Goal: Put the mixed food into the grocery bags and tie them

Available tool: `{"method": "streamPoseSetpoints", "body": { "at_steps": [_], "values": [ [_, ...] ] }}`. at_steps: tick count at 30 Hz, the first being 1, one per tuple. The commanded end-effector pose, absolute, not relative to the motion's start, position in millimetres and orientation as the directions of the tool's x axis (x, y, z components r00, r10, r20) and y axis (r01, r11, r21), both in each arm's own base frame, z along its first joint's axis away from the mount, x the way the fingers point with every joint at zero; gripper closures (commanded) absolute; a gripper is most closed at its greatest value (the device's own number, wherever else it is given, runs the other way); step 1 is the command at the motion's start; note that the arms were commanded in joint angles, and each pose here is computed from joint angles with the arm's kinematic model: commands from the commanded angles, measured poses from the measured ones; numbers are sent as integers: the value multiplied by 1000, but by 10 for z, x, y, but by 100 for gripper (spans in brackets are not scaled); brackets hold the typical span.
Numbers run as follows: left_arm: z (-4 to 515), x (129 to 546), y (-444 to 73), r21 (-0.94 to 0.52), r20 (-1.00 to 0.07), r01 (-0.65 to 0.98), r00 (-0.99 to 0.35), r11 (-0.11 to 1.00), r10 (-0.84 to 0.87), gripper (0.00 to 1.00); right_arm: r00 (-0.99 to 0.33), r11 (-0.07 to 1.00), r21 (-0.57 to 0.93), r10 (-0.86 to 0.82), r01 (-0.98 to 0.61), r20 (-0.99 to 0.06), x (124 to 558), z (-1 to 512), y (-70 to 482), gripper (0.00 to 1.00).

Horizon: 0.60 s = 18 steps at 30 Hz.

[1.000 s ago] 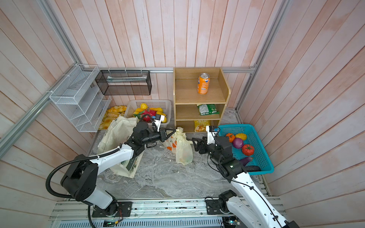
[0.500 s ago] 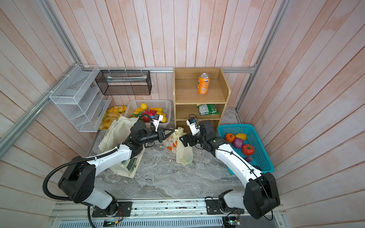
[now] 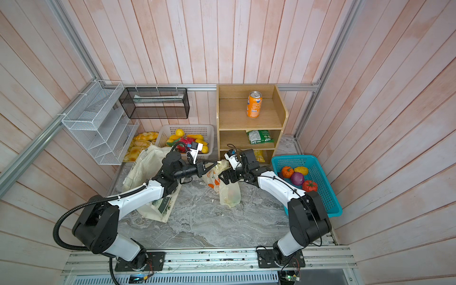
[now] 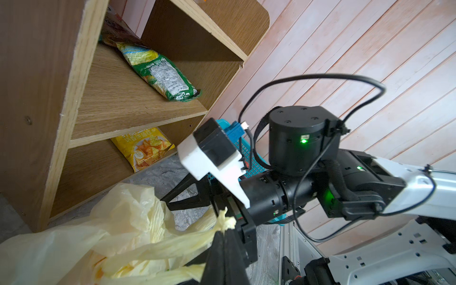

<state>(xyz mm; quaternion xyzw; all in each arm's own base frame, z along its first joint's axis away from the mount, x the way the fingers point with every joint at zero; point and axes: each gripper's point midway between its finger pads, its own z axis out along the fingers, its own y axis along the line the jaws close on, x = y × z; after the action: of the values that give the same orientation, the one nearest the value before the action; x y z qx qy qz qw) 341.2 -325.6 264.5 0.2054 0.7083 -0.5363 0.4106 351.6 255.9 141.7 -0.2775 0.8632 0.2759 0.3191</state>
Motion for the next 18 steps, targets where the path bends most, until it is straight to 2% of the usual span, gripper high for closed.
{"method": "streamPoseSetpoints", "body": {
  "at_steps": [1,2,5,8,10,13,18],
  "values": [
    [2733,3366,-3237,-565,-822,761,-552,318,-141,100,-612,627,324,-318,-709,-724,3492,1478,2764,10],
    [2737,3362,-3236,-565,-822,762,-551,317,-141,100,-612,621,327,-322,-712,-722,3475,1464,2785,15],
    [2743,3368,-3229,-565,-822,762,-551,317,-141,100,-621,602,353,-318,-716,-716,3420,1428,2822,44],
    [2759,3401,-3212,-565,-822,756,-551,329,-146,99,-631,595,372,-312,-712,-710,3376,1413,2829,79],
    [2807,3435,-3176,-559,-826,752,-541,350,-158,85,-634,594,377,-307,-710,-710,3350,1431,2820,98],
    [2959,3469,-3093,-533,-843,751,-511,389,-170,65,-636,606,377,-290,-701,-715,3317,1511,2781,100],
    [3288,3563,-2768,-463,-880,695,-433,550,-194,53,-663,661,383,-236,-646,-711,3270,1672,2652,100]
  ]
}}
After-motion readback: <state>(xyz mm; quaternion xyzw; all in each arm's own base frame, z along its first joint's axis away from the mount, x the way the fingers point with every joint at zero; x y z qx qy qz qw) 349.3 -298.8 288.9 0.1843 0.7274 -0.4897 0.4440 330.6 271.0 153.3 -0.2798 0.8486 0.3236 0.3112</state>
